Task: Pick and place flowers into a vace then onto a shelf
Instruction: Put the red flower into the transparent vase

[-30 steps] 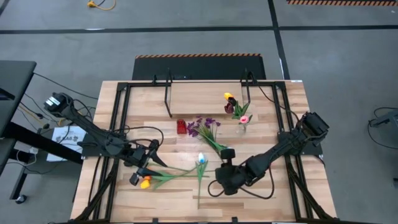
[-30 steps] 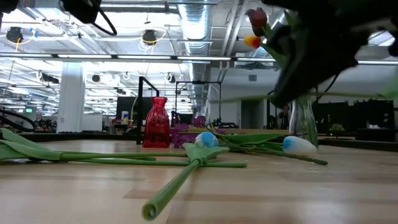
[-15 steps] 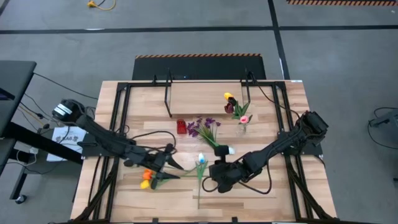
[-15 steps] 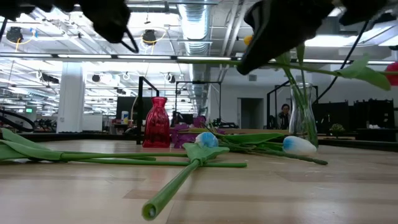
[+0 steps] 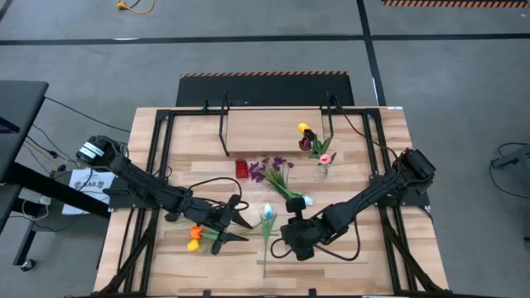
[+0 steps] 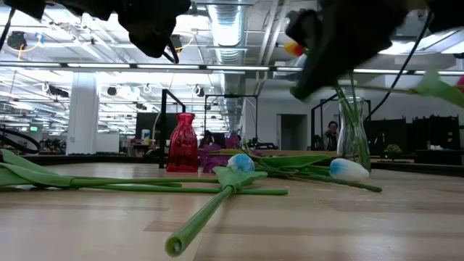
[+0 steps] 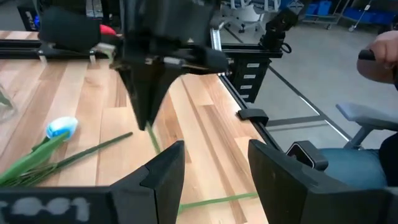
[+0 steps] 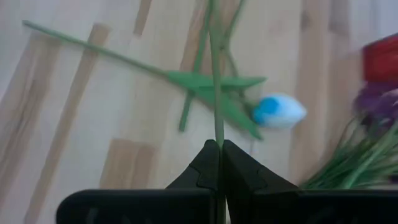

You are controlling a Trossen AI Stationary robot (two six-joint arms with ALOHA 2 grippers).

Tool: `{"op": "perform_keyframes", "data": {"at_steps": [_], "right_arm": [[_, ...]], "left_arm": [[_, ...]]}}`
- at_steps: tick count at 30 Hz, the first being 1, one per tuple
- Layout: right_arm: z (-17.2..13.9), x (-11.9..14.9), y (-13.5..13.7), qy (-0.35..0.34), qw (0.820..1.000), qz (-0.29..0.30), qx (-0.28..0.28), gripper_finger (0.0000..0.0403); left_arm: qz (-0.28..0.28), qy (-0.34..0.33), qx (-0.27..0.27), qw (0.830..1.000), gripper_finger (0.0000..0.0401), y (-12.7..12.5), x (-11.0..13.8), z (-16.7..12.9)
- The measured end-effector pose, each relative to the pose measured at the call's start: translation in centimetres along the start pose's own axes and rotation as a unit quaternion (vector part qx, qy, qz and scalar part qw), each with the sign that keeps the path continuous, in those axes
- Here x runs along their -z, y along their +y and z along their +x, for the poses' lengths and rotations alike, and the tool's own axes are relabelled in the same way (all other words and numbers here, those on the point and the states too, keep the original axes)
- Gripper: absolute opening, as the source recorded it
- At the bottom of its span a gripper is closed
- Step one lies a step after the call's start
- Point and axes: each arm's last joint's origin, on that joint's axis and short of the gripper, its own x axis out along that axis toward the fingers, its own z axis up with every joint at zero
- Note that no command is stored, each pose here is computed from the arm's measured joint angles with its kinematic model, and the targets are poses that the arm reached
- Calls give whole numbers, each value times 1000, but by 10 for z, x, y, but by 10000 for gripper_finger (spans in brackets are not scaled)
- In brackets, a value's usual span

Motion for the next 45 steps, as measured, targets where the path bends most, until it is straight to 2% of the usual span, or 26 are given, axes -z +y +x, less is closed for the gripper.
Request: {"op": "perform_keyframes", "data": {"at_steps": [2,4,6,8,13,16,20,22,26,30,36,39,45], "right_arm": [[8,1,4,12,1000,-5,-10,1],[12,9,9,56,998,-28,-13,1],[18,2,15,66,997,-38,-15,1],[22,1,18,110,992,-62,-11,1],[33,-16,24,181,975,-129,-1,1],[34,-31,26,195,966,-170,-1,1],[22,-50,30,174,960,-218,-10,1],[14,-60,33,142,961,-236,-13,1],[-10,-72,40,102,952,-289,5,2],[-32,-79,53,77,921,-382,6,4],[-54,-84,72,45,846,-531,-1,4],[-62,-88,79,25,830,-557,2,6],[-75,-97,89,-22,790,-611,36,7]], "left_arm": [[0,1,0,1000,167,0,0,0],[0,1,0,1000,167,0,0,0],[0,4,-1,1000,167,0,1,0],[0,5,-1,1000,167,0,1,0],[-2,8,-3,1000,167,0,2,0],[-2,9,-5,1000,167,0,2,0],[-2,13,-5,1000,167,1,3,0],[-2,17,-6,1000,167,1,4,0],[-3,13,-5,1000,167,1,3,0],[-4,1,-3,1000,167,0,1,0],[-6,-48,-6,999,167,6,-10,0],[-11,-71,1,997,167,12,-16,0],[-41,-113,56,991,167,27,-28,-2]]}}
